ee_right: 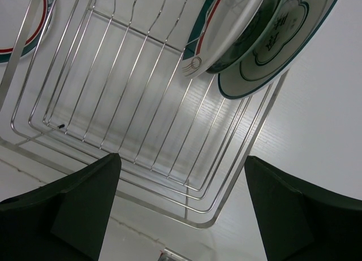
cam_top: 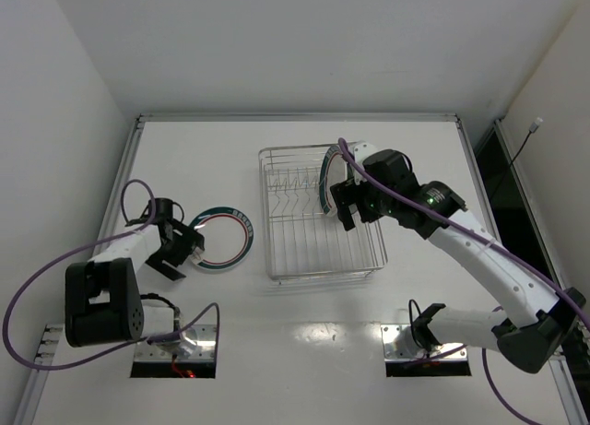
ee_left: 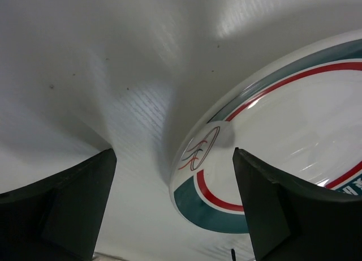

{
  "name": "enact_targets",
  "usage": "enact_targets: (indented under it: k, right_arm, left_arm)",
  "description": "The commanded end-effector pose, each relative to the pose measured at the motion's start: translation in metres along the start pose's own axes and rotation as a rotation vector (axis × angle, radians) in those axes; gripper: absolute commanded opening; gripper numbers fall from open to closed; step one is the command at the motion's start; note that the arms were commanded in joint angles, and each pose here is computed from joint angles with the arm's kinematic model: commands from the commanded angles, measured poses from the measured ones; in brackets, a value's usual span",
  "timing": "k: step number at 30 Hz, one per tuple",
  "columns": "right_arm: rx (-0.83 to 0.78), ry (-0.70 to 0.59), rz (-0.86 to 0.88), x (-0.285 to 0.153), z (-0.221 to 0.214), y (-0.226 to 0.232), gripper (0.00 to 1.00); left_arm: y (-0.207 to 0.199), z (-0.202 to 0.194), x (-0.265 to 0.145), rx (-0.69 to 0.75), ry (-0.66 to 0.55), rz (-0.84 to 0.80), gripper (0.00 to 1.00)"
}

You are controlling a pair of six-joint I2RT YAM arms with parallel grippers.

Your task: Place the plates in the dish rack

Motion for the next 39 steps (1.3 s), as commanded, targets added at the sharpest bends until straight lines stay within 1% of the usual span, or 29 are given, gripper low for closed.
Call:
enact_targets:
  k: [1,3,4,6,7,9,10,11,12,14,15,17,20,22,23,24,25,26,27,28,29,32,35,37,38,39]
  right_arm:
    - [-0.01,-0.028,-0.01,-0.001,0.011,-0.003,0.88]
    - [-0.01,-0.028,-0.01,-0.001,0.011,-0.003,0.88]
    - [-0.01,-0.028,-0.01,-0.001,0.011,-0.003,0.88]
    - [-0.01,-0.028,-0.01,-0.001,0.011,-0.003,0.88]
    - [-0.01,-0.028,-0.01,-0.001,0.011,-0.003,0.88]
    - [-0.011,-0.019,-0.01,-0.001,0.009,-0.003,0.88]
    - [-0.011,-0.019,-0.01,-0.001,0.009,-0.003,0.88]
    - [-0.01,-0.028,-0.01,-0.003,0.012,-0.003,0.88]
    - [-0.01,-0.028,-0.01,-0.003,0.012,-0.003,0.88]
    - [-0.01,-0.028,-0.019,-0.003,0.012,-0.005,0.88]
    - [-0.011,-0.019,-0.019,-0.003,0.01,-0.005,0.88]
    - [-0.011,-0.019,-0.019,-0.003,0.01,-0.005,0.88]
    - [-0.011,-0.019,-0.009,-0.003,0.01,-0.003,0.88]
    - [-0.012,-0.019,0.002,-0.003,0.01,-0.001,0.88]
    - [-0.011,-0.029,0.013,-0.006,0.011,0.0,0.88]
    - [-0.012,-0.02,0.013,-0.004,0.008,0.001,0.88]
    - [-0.001,-0.03,0.027,-0.004,0.01,0.003,0.88]
    - [-0.002,-0.03,0.043,-0.004,0.01,0.006,0.88]
    - [-0.001,-0.041,0.053,-0.004,0.013,0.008,0.88]
    - [0.011,-0.059,0.076,-0.006,0.016,0.011,0.88]
    - [0.02,-0.058,0.092,-0.007,0.016,0.014,0.88]
    - [0.044,-0.109,0.182,-0.011,0.028,0.03,0.88]
    - [0.086,-0.169,0.333,-0.023,0.045,0.052,0.88]
    - [0.118,-0.209,0.409,-0.026,0.055,0.065,0.88]
    - [0.158,-0.219,0.492,-0.034,0.061,0.078,0.88]
    - [0.189,-0.225,0.529,-0.033,0.063,0.081,0.88]
  left_arm:
    - [-0.017,-0.003,0.011,0.016,0.033,-0.098,0.81]
    - [-0.021,-0.004,0.017,0.027,0.043,-0.116,0.75]
    - [-0.021,-0.009,0.019,0.028,0.067,-0.126,0.67]
    - [-0.02,-0.015,0.027,0.048,0.102,-0.129,0.59]
    - [-0.03,-0.016,0.028,0.051,0.115,-0.174,0.5]
    - [-0.026,-0.02,0.036,0.061,0.136,-0.162,0.44]
    - [-0.031,-0.022,0.037,0.076,0.15,-0.188,0.35]
    - [-0.029,-0.023,0.039,0.075,0.157,-0.178,0.31]
    - [-0.028,-0.025,0.042,0.084,0.168,-0.177,0.24]
    - [-0.026,-0.026,0.044,0.095,0.172,-0.171,0.02]
    - [-0.026,-0.027,0.046,0.095,0.183,-0.171,0.0]
    - [-0.024,-0.026,0.048,0.093,0.185,-0.164,0.0]
    - [-0.027,-0.021,0.039,0.093,0.177,-0.186,0.0]
    - [-0.045,-0.006,0.019,0.09,0.124,-0.252,0.0]
    - [-0.045,0.0,0.011,0.082,0.105,-0.252,0.0]
    - [-0.054,0.01,-0.005,0.086,0.05,-0.291,0.0]
    - [-0.06,0.017,-0.016,0.087,0.022,-0.311,0.0]
    - [-0.073,0.031,-0.034,0.082,-0.026,-0.352,0.0]
    - [-0.076,0.035,-0.047,0.082,-0.042,-0.358,0.0]
    - [-0.091,0.049,-0.075,0.086,-0.104,-0.423,0.0]
    - [-0.091,0.054,-0.085,0.076,-0.125,-0.427,0.0]
    - [-0.107,0.067,-0.129,0.08,-0.186,-0.526,0.0]
    - [-0.116,0.068,-0.155,0.078,-0.185,-0.616,0.0]
    - [-0.118,0.061,-0.168,0.088,-0.168,-0.671,0.0]
    - [-0.12,0.062,-0.175,0.088,-0.172,-0.693,0.0]
    - [-0.12,0.06,-0.179,0.095,-0.164,-0.71,0.0]
Point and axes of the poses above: each gripper's point midway between its finger pads, its own x axis out along the fingers, its own y axis along the line the jaws close on, z = x × y, the point moved 1 cm from there along -x, back along the fingers, and after that the axes turned 5 degrees about -x, right-handed, at the moved point
